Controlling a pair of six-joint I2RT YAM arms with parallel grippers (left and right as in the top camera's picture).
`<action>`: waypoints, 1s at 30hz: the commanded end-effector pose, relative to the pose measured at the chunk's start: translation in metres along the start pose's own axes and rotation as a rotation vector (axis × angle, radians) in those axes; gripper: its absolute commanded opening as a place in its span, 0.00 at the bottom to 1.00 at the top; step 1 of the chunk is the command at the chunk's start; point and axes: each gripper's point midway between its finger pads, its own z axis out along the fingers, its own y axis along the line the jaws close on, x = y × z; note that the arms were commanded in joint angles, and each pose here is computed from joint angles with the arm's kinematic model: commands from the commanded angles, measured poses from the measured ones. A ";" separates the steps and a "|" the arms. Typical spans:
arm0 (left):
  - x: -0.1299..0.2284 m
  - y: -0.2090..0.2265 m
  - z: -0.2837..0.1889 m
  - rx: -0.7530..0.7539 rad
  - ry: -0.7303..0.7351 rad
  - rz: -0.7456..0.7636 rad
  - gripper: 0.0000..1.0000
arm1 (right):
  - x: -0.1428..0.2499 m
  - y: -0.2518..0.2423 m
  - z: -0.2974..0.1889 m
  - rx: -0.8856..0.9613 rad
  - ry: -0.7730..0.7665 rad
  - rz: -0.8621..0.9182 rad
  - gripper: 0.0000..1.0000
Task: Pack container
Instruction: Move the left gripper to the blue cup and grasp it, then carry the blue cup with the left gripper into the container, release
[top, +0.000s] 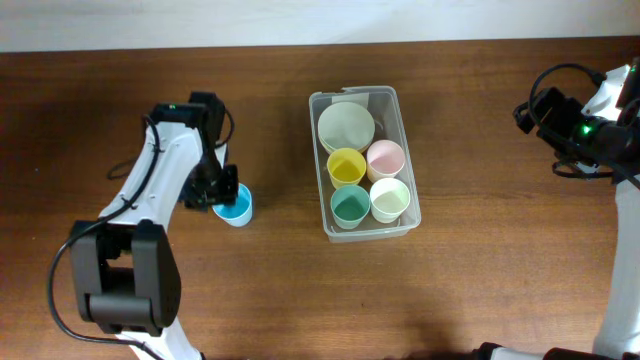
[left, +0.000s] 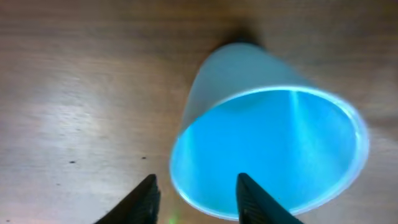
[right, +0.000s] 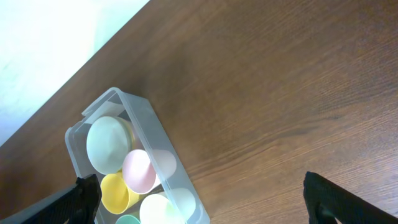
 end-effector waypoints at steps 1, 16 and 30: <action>0.008 -0.004 0.015 0.027 0.026 -0.009 0.32 | -0.003 -0.002 -0.002 0.008 -0.012 -0.002 0.99; -0.034 -0.036 -0.103 0.088 -0.244 0.086 0.01 | -0.003 -0.002 -0.002 0.008 -0.012 -0.002 0.99; -0.012 -0.204 -0.187 0.178 -0.581 0.594 0.01 | -0.003 -0.002 -0.002 0.008 -0.012 -0.002 0.99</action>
